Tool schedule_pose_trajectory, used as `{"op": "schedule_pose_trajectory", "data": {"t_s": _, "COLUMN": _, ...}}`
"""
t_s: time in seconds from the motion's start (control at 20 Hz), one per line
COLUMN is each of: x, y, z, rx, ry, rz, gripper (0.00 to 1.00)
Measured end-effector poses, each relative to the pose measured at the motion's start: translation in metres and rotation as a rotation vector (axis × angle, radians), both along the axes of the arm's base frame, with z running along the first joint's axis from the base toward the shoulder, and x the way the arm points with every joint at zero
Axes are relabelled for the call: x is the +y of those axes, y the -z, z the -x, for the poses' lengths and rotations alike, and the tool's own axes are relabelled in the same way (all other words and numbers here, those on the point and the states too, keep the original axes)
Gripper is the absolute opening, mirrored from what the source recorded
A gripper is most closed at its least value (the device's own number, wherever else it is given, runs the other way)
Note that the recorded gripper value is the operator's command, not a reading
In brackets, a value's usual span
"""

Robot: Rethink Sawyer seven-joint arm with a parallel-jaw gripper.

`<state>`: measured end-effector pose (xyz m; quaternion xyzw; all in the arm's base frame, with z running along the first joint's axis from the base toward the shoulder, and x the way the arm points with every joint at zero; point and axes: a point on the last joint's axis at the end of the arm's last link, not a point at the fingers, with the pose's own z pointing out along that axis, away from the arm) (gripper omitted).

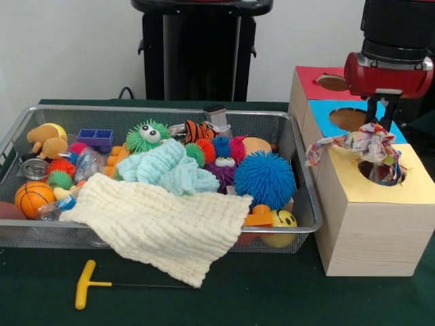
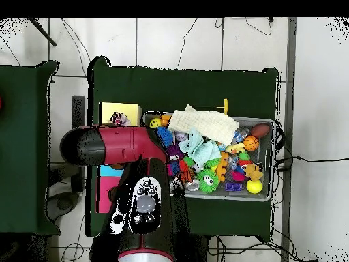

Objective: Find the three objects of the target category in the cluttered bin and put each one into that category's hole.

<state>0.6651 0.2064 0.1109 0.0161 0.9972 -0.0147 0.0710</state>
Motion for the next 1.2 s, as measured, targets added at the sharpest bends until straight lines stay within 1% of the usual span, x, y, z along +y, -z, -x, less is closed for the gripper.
{"op": "schedule_pose_trajectory", "data": {"t_s": 0.3, "x": 0.014, "y": 0.011, "z": 0.007, "rx": 0.016, "ry": -0.008, "rz": -0.004, "gripper": 0.00}}
{"op": "schedule_pose_trajectory", "data": {"t_s": 0.55, "x": 0.021, "y": 0.015, "z": 0.009, "rx": 0.015, "ry": -0.010, "rz": -0.007, "gripper": 0.00}}
{"op": "schedule_pose_trajectory", "data": {"t_s": 1.05, "x": 0.018, "y": 0.013, "z": 0.008, "rx": 0.011, "ry": 0.007, "rz": -0.004, "gripper": 0.00}}
{"op": "schedule_pose_trajectory", "data": {"t_s": 1.2, "x": 0.016, "y": 0.010, "z": 0.003, "rx": 0.001, "ry": 0.010, "rz": 0.001, "gripper": 0.00}}
